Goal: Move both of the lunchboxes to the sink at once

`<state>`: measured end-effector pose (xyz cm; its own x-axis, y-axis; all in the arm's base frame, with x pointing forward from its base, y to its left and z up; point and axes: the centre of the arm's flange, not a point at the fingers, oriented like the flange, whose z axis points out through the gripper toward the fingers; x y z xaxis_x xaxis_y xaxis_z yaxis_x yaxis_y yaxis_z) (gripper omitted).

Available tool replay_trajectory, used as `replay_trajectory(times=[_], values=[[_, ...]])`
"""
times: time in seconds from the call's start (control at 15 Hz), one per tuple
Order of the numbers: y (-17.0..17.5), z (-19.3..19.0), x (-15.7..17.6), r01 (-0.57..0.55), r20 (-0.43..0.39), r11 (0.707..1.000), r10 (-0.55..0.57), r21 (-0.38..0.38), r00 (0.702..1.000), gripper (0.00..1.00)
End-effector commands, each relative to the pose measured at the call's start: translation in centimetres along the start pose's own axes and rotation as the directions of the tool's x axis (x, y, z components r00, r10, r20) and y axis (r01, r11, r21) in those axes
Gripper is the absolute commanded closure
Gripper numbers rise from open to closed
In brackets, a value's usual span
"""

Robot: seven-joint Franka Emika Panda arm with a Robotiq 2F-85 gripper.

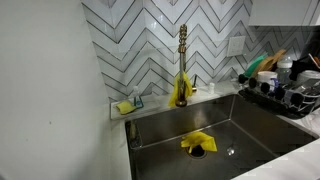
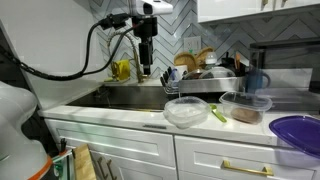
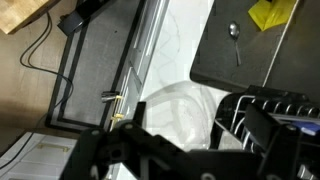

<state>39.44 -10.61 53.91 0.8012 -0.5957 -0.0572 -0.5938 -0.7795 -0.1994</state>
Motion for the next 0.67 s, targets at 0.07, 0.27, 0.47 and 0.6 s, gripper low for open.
replay_trajectory(times=[0.07,0.27,0.47,0.6], values=[[1.5,-0.7,5.0,0.107,-0.112,0.989,-0.119,-0.103,0.987,0.00],[2.0,-2.4,7.2,0.232,-0.201,0.959,-0.262,-0.161,0.944,0.00],[2.2,-5.8,8.4,0.293,-0.332,0.954,-0.296,-0.058,0.896,0.00],[2.1,-5.2,8.0,0.263,-0.311,0.959,-0.283,-0.104,0.907,0.00]])
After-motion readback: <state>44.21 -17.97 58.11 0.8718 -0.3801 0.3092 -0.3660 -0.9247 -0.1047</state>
